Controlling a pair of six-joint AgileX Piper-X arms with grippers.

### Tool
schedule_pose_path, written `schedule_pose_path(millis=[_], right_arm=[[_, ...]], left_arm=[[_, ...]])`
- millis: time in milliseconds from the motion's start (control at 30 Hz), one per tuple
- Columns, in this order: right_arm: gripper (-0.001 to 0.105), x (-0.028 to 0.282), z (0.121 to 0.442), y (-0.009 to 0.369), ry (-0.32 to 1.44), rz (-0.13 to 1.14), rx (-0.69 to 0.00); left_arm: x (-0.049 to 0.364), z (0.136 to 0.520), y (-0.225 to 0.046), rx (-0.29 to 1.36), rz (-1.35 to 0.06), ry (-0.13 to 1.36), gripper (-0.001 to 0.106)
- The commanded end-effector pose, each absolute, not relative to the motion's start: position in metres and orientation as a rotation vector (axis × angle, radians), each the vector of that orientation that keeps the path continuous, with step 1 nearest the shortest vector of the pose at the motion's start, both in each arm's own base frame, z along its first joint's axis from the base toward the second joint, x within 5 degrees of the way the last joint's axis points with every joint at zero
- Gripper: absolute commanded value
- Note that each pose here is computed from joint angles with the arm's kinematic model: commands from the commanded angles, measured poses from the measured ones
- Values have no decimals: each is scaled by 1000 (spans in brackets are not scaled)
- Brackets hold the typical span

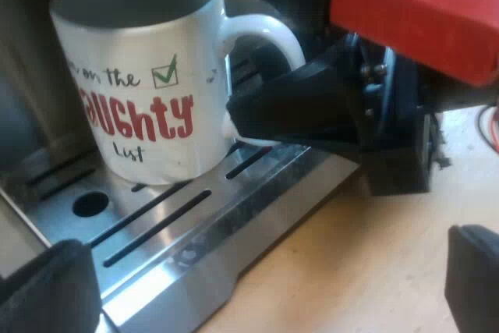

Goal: Place mug into machine

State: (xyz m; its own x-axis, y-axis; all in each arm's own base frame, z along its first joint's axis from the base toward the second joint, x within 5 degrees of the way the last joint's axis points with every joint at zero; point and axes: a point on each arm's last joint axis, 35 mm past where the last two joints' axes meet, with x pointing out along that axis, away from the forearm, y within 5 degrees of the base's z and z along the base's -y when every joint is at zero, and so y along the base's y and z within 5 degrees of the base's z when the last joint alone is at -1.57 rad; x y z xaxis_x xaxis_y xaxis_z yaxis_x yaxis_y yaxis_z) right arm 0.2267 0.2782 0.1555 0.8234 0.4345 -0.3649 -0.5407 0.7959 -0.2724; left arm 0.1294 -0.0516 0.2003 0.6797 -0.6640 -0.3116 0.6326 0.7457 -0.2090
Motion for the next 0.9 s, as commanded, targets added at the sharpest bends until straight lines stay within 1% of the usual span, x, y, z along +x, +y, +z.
schedule_pose_path(millis=[33,67,233,333,367,400,500,567,600,667,700,767,800,900], right_arm=[[50,216,166,263,313,525,-405],[50,212,167,258,325,526,-414],[50,195,182,235,312,523,-404],[49,186,192,226,325,527,-417],[46,181,197,222,343,521,-438],[44,179,202,221,339,526,-436],[34,168,214,217,345,549,-449],[27,158,224,216,326,575,-445],[25,156,227,216,317,581,-440],[15,146,239,216,279,611,-419],[12,144,242,216,269,615,-412],[2,136,252,218,233,622,-398],[0,134,255,219,224,623,-393],[0,128,266,224,192,628,-376]], left_arm=[[127,209,-52,-118,-736,351,91],[125,212,-51,-116,-738,333,91],[111,226,-47,-109,-740,275,91],[103,235,-45,-107,-742,254,91],[100,238,-44,-105,-742,243,91],[99,239,-44,-105,-743,239,91],[90,256,-41,-100,-738,199,91],[85,267,-40,-98,-740,178,91],[84,271,-40,-97,-740,175,91],[80,283,-39,-96,-741,158,91],[79,285,-38,-95,-741,157,91],[76,295,-38,-93,-742,134,91],[75,297,-37,-93,-742,131,91],[72,306,-36,-92,-743,125,91]])
